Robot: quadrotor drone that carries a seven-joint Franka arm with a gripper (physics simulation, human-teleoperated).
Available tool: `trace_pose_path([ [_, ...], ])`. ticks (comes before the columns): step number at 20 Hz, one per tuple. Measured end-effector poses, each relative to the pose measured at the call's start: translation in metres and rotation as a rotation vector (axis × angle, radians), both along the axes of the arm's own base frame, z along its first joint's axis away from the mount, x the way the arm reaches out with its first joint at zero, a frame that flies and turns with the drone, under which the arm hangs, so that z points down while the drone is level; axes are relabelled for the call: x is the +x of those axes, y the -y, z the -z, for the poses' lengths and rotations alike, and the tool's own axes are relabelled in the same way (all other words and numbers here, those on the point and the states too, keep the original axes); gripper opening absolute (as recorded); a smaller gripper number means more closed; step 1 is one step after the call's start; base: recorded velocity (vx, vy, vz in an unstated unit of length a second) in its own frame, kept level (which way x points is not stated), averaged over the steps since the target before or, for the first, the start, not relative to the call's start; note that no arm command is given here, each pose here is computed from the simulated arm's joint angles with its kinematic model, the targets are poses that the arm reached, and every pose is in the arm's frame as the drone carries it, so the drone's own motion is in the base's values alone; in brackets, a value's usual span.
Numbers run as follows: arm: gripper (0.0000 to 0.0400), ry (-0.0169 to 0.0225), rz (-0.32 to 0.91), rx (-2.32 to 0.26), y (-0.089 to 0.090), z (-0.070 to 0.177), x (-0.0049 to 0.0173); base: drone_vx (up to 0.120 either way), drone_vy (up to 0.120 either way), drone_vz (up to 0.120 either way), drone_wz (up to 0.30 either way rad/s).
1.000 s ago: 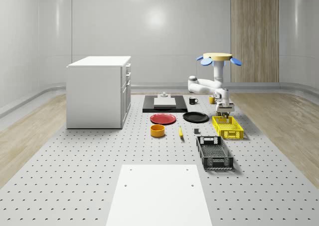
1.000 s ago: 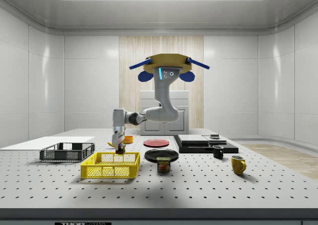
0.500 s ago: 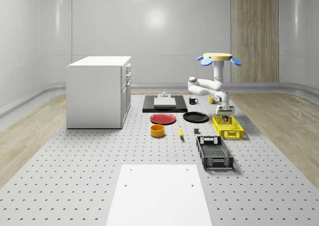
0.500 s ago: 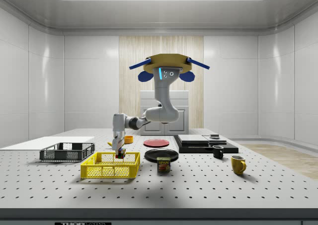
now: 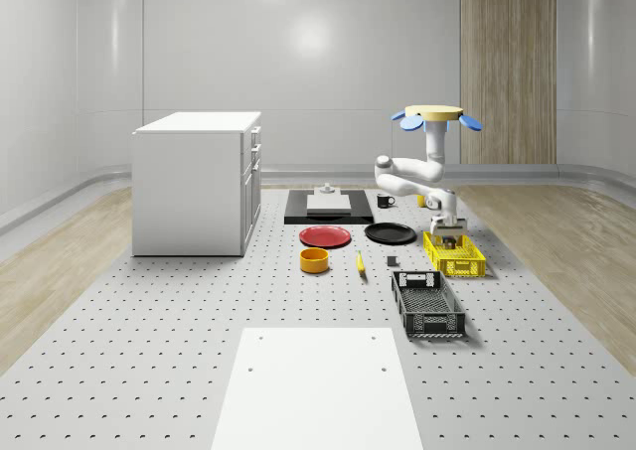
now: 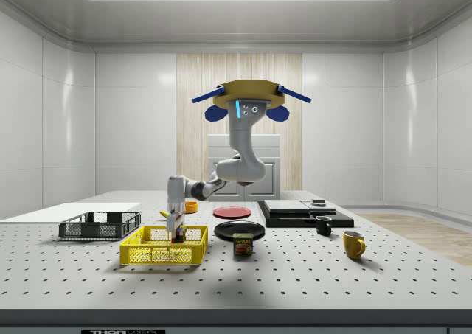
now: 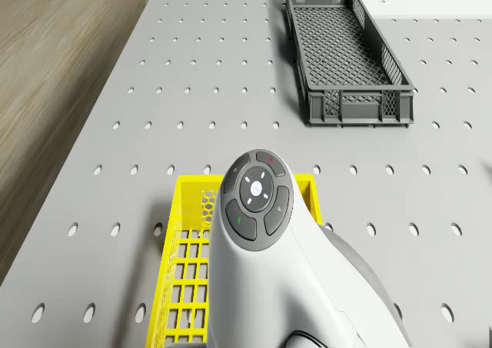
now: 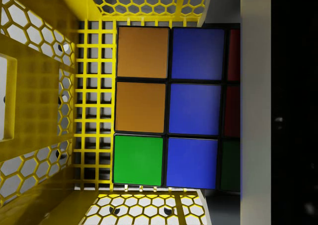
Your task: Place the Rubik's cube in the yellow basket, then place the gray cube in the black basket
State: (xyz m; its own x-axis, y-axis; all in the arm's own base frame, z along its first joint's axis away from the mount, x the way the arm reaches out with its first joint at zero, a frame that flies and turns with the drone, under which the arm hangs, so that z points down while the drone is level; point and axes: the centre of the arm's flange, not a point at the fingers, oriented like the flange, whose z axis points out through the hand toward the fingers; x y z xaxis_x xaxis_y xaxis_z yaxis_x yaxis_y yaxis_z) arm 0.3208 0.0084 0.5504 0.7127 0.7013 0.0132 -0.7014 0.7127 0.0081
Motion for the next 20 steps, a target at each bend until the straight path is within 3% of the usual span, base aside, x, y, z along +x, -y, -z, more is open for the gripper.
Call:
trace_pose_path([
  [5, 0.0287, 0.0002, -0.005, 0.0, 0.0, -0.015, 0.0, 0.0, 0.0, 0.0, 0.0],
  [9, 0.0353, -0.0006, -0.008, -0.006, 0.0, -0.019, 0.0, 0.0, 0.0, 0.0, 0.0],
  [13, 0.0383, -0.0013, -0.008, -0.01, 0.0, -0.009, 0.0, 0.0, 0.0, 0.0, 0.0],
  [20, 0.0397, -0.0019, -0.008, -0.012, 0.0, 0.022, 0.0, 0.0, 0.0, 0.0, 0.0],
])
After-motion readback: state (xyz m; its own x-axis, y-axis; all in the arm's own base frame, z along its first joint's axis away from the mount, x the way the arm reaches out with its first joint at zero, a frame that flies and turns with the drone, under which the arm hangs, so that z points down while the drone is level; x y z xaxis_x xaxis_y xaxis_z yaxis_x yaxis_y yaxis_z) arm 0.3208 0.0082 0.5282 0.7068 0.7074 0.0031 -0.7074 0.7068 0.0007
